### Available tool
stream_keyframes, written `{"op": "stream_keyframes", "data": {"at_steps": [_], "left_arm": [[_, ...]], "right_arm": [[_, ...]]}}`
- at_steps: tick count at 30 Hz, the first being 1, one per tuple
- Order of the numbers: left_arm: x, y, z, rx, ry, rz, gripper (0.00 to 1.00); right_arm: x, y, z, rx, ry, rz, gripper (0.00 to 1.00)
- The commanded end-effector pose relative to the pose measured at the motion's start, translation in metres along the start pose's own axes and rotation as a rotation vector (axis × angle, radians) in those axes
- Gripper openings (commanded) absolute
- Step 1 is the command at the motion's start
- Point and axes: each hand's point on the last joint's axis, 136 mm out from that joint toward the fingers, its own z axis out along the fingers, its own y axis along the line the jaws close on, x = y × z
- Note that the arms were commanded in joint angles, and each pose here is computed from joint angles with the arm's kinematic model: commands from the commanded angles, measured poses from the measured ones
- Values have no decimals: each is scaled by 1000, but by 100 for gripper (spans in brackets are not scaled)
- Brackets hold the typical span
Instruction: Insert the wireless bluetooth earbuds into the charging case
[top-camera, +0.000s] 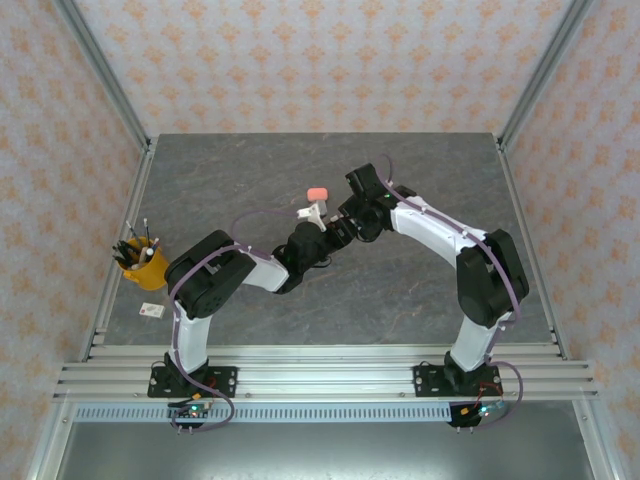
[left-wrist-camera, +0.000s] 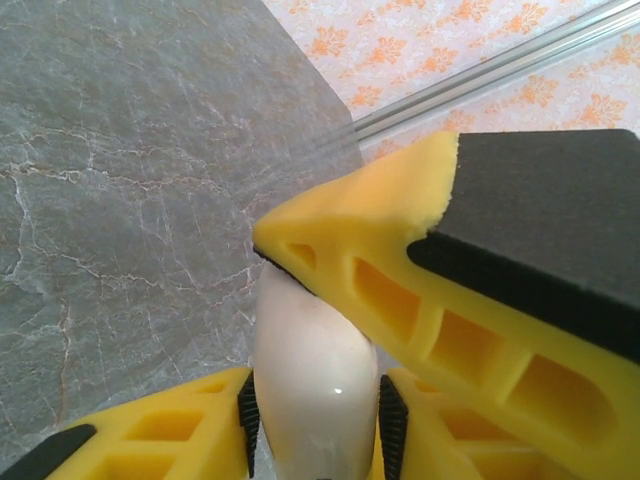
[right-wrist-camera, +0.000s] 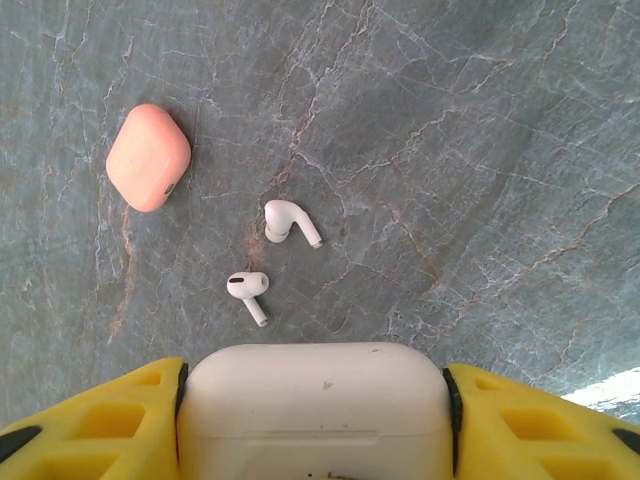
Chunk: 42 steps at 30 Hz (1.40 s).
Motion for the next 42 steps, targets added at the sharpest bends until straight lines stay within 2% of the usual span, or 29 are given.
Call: {"op": "stream_keyframes", "data": {"at_steps": [1, 3, 9, 14, 15, 16, 19, 24, 28, 32, 36, 42], "left_arm": [[-10, -9, 5, 13, -53, 4, 35], [-11, -9, 5, 14, -55, 0, 32], [-12, -10, 1, -2, -50, 2, 13], [-9, -9, -4, -34, -18, 12, 10], [-6, -4, -5, -51, 0, 20, 10], [-12, -16, -8, -34, 2, 28, 10], [-14, -23, -13, -37, 59, 61, 10], [-26, -32, -30, -11, 219, 130, 9], [-45, -38, -51, 7, 319, 181, 8], [-52, -48, -72, 19, 454, 252, 7], [-50, -55, -86, 48, 551, 295, 7], [-48, -63, -88, 82, 590, 304, 7]], "right_arm": [[-3, 0, -3, -2, -3, 12, 53], [-3, 0, -4, -4, -5, 13, 53], [-8, 4, -6, -21, -11, 23, 56], [-28, 14, -19, -80, -26, 48, 71], [-36, 15, -24, -91, -36, 53, 72], [-41, 15, -28, -101, -45, 55, 73], [-59, 12, -43, -133, -65, 36, 75], [-72, -2, -55, -228, -70, -70, 77], [-63, 7, -66, -423, -47, -225, 76], [-38, 17, -81, -578, -1, -405, 76], [-20, 24, -87, -691, 54, -468, 75], [-2, 33, -94, -780, 97, -514, 74]]}}
